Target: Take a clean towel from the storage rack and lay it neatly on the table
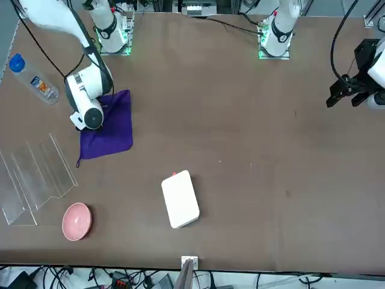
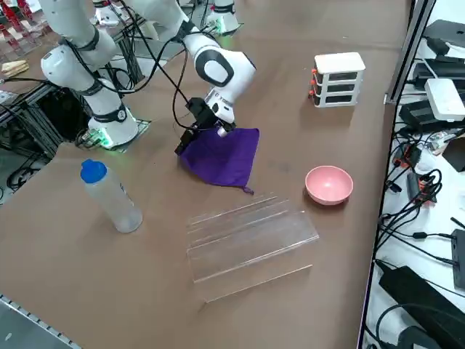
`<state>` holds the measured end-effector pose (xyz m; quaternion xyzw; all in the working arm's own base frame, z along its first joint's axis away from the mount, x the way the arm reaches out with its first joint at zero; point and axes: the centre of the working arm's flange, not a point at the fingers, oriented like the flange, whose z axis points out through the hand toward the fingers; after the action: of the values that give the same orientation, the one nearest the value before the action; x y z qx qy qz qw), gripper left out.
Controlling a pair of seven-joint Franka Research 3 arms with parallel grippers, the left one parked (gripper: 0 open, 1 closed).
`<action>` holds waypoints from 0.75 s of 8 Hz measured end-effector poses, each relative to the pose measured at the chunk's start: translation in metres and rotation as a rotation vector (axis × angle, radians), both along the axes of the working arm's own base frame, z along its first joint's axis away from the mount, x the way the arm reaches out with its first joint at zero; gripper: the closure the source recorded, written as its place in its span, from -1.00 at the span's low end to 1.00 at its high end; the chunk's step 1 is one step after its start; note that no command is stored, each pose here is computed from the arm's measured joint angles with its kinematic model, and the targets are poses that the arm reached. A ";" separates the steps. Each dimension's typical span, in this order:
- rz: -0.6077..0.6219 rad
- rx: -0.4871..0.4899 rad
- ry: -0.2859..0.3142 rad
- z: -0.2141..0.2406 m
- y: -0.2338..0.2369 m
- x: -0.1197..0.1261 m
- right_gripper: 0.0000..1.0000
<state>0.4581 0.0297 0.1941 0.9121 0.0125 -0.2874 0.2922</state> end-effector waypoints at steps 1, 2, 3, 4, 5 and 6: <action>0.011 0.009 0.003 0.001 -0.002 0.001 -0.09; 0.024 0.026 0.006 0.006 -0.007 0.005 -0.45; 0.033 0.050 -0.006 0.019 -0.017 0.015 -0.88; 0.005 0.109 -0.038 0.042 -0.029 0.030 -1.00; -0.052 0.195 -0.096 0.073 -0.036 0.050 -1.00; -0.096 0.264 -0.169 0.108 -0.037 0.071 -1.00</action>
<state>0.5294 -0.0072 0.3024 0.9630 -0.0182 -0.2194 0.1557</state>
